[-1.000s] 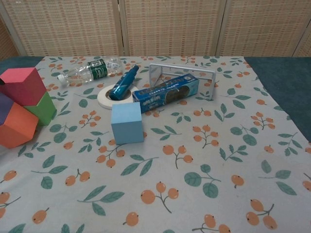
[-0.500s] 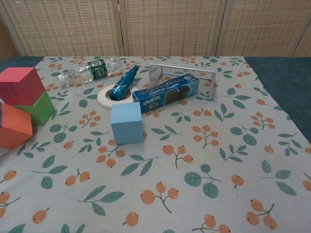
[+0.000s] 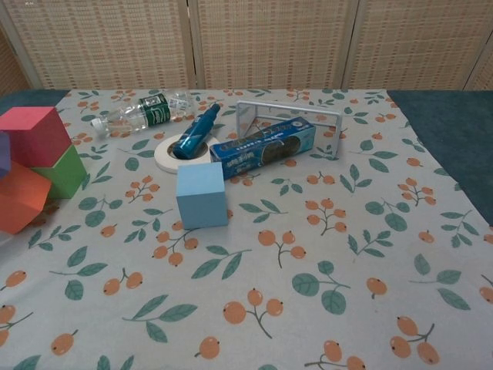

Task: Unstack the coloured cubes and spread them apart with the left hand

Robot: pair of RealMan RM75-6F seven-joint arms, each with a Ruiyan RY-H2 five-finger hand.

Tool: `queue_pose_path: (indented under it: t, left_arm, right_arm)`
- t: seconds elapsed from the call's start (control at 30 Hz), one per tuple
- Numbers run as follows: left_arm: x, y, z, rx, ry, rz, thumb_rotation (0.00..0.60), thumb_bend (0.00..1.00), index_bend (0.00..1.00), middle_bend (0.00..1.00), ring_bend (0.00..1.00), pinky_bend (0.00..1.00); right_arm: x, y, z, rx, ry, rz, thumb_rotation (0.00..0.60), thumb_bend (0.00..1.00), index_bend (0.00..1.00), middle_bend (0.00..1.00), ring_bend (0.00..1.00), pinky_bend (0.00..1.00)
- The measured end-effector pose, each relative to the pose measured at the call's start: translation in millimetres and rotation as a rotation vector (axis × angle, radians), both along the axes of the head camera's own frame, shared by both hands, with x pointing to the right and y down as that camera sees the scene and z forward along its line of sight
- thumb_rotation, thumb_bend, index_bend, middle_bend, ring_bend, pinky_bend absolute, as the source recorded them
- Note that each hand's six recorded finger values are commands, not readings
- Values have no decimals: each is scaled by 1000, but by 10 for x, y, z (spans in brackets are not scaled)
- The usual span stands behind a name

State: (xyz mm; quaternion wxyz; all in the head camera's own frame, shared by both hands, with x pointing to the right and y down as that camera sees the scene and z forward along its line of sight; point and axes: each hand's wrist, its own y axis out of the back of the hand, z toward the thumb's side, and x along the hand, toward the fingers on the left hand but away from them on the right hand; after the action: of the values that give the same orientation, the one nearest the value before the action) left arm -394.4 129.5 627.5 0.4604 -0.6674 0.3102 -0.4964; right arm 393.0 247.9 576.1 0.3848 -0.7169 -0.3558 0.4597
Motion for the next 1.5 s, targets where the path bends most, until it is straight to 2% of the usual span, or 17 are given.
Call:
queue_pose_path:
  t: [0.13,0.27,0.47,0.6,0.67,0.83,0.93,1.0,1.1,1.17,1.23,1.33,1.5]
  left_arm:
    - [154,-43,-51,15,37,33,600,449,567,592,633,869]
    - [464,-72,-72,17,94,98,600,449,562,588,634,866]
    - [1152,7,66,-53,192,234,600,447,555,579,624,851]
    - [1691,172,197,-116,253,341,600,446,551,574,621,849]
    - [1853,279,220,-142,275,379,600,441,544,570,620,844]
    - [2002,604,310,-242,317,416,600,430,516,540,594,815]
    - [2082,710,377,-277,348,415,600,429,509,521,565,780]
    - [2133,750,449,-293,352,420,600,419,490,473,501,708]
    - [2189,776,535,-320,346,427,600,386,394,307,284,491]
    - [2217,767,577,-325,343,426,600,357,242,171,122,329]
    - [2226,735,631,-327,325,425,600,341,99,60,25,225]
    - [2256,694,617,-311,318,431,600,341,31,0,0,144]
    - [2245,653,489,-277,325,439,600,347,20,0,0,129]
  right_arm:
    - [-7,8,33,-10,5,-4,600,247,0,0,0,0]
    - [-19,10,67,-19,9,-10,600,247,0,0,0,0]
    - [-16,4,67,-21,4,-10,600,247,0,0,0,0]
    - [5,-21,33,-13,-3,-5,600,247,0,0,0,0]
    - [23,-35,20,-11,-5,0,600,247,0,0,0,0]
    - [46,-58,19,-18,-11,4,600,247,0,0,0,0]
    - [38,-48,22,-25,-16,0,600,247,0,0,0,0]
    - [34,-46,16,-24,-18,-1,600,247,0,0,0,0]
    - [27,-43,-1,-20,-21,-2,600,247,0,0,0,0]
    - [27,-40,1,-20,-19,-3,600,247,0,0,0,0]
    - [28,-39,9,-24,-18,-2,600,247,0,0,0,0]
    - [32,-40,26,-27,-11,-3,600,265,0,0,0,0]
    - [28,-38,52,-33,-4,-4,600,271,0,0,0,0]
